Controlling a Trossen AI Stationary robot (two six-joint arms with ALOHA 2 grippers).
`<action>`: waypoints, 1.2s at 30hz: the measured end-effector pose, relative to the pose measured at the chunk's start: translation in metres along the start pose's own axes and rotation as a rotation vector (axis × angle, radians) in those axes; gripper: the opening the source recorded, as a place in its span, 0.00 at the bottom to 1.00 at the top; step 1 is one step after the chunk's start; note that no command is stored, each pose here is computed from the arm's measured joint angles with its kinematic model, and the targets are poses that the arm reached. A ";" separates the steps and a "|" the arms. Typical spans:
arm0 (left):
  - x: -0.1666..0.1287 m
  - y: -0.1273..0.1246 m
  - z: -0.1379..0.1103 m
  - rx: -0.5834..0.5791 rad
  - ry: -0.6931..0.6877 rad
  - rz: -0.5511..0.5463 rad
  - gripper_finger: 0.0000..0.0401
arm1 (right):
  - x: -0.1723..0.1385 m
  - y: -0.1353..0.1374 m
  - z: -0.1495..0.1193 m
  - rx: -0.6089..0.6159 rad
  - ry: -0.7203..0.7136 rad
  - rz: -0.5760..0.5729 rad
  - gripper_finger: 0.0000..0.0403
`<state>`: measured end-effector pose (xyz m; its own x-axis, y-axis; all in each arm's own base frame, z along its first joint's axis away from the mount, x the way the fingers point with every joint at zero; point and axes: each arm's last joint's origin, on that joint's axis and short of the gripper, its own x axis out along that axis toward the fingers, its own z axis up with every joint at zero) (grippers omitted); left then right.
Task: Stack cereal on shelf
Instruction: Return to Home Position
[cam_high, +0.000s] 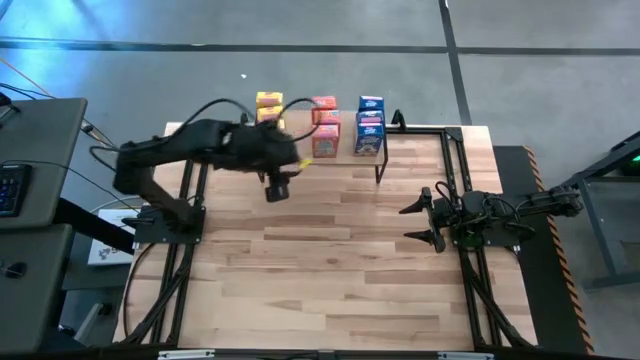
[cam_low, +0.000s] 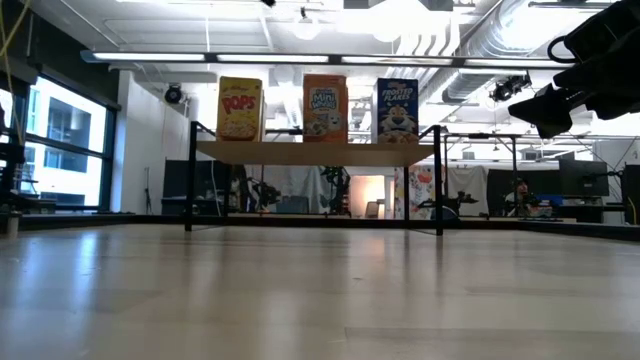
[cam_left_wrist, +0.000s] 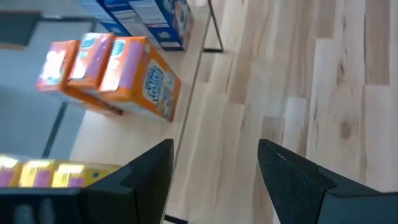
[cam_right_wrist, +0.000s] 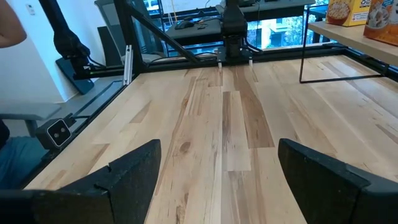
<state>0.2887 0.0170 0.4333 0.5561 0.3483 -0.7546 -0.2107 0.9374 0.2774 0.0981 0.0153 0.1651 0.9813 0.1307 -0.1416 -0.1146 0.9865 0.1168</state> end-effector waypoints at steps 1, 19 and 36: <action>-0.005 -0.002 -0.006 -0.008 -0.018 0.008 0.56 | 0.000 0.000 0.000 0.000 0.000 0.000 0.79; -0.014 -0.027 -0.153 -0.070 -0.360 -0.138 0.56 | 0.000 0.000 0.000 0.000 0.001 0.000 0.79; 0.041 -0.043 -0.266 -0.114 -0.686 -0.271 0.56 | 0.000 0.000 0.000 0.000 0.000 0.000 0.79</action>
<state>0.1061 -0.0103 0.2324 0.9694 0.0647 -0.2368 -0.0563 0.9975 0.0422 0.0981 0.0153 0.1651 0.9811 0.1312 -0.1419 -0.1149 0.9864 0.1172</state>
